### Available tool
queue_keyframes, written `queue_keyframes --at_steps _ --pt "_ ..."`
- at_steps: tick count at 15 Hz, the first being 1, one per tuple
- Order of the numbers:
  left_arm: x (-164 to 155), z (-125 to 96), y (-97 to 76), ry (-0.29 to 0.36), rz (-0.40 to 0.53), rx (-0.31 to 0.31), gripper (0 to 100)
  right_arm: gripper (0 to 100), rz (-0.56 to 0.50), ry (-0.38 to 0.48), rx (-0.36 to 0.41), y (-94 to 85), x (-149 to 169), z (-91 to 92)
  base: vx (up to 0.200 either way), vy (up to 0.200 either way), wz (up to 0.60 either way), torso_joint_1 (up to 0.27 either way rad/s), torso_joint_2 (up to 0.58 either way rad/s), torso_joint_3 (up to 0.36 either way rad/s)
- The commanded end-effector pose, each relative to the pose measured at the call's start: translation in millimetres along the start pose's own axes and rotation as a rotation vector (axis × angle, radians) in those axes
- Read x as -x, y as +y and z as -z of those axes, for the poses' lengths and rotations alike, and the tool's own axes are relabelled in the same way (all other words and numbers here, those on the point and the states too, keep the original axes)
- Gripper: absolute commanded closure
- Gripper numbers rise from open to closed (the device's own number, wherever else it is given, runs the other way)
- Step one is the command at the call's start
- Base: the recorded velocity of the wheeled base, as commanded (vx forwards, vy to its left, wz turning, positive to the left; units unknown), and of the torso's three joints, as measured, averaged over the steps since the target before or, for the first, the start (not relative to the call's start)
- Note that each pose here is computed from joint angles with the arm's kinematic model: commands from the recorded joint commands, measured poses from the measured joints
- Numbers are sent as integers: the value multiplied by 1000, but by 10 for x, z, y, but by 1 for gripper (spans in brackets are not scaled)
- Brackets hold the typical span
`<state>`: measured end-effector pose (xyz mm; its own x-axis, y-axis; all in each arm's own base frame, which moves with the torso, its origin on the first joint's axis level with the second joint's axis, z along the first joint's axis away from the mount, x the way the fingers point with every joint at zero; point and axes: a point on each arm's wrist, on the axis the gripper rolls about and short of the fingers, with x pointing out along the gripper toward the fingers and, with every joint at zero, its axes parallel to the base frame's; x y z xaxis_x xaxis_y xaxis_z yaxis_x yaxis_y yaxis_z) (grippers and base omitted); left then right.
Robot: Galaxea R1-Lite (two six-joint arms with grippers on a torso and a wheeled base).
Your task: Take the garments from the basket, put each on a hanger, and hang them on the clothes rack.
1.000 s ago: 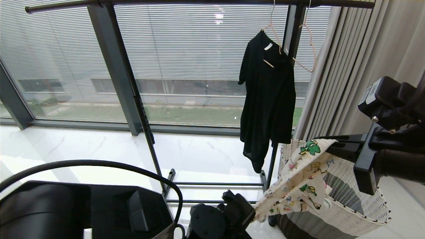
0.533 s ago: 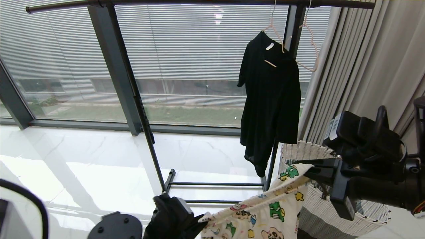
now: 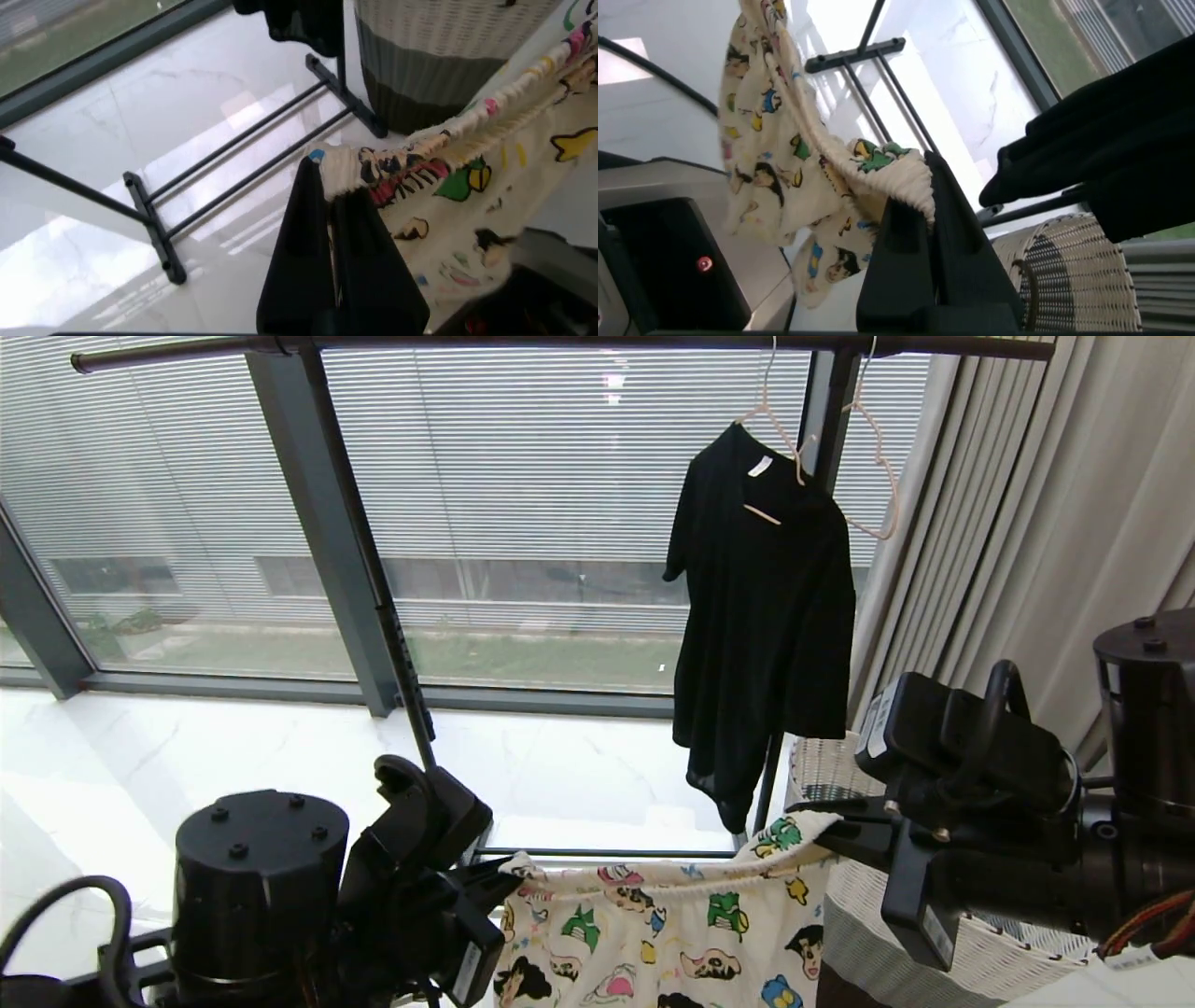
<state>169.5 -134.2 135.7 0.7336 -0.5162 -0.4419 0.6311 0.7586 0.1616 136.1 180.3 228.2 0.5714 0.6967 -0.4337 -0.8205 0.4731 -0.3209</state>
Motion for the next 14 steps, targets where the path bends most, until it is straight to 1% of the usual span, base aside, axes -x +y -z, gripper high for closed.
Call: queue_keyframes --at_steps 1,3,4,5,6,7,8,10,11,12,13,14 --pt "412 -429 120 -77 -20 9 100 100 0 -1 -1 -4 -7 -9 0 0 0 0 0 0" --pt "629 -448 88 -37 15 -4 100 100 7 -15 -1 -17 5 -44 0 0 0 0 0 0" --pt "712 -411 70 -11 28 -10 100 100 11 -25 -2 -29 10 -78 0 0 0 0 0 0" --pt "712 -387 62 -3 27 -9 100 100 12 -29 -1 -34 13 -90 0 0 0 0 0 0" --pt "724 -389 36 -10 32 -16 100 100 11 -31 -1 -35 14 -94 0 0 0 0 0 0" --pt "779 -397 18 -29 20 -24 100 100 13 -31 -1 -36 19 -94 0 0 0 0 0 0" --pt "801 -394 19 -35 12 -28 100 100 14 -34 -1 -38 25 -99 0 0 0 0 0 0" --pt "853 -436 29 -64 11 -70 100 100 20 -56 -2 -55 69 -144 0 0 0 0 0 0" --pt "875 -543 45 -99 5 -67 100 100 26 -73 -3 -73 112 -188 0 0 0 0 0 0" --pt "899 -700 66 -141 6 -62 100 100 31 -91 -2 -92 159 -237 0 0 0 0 0 0" --pt "890 -822 79 -152 11 -60 100 100 39 -99 -4 -122 188 -287 0 0 0 0 0 0" --pt "912 -1011 104 -168 18 -58 100 100 52 -111 -5 -188 245 -385 0 0 0 0 0 0"
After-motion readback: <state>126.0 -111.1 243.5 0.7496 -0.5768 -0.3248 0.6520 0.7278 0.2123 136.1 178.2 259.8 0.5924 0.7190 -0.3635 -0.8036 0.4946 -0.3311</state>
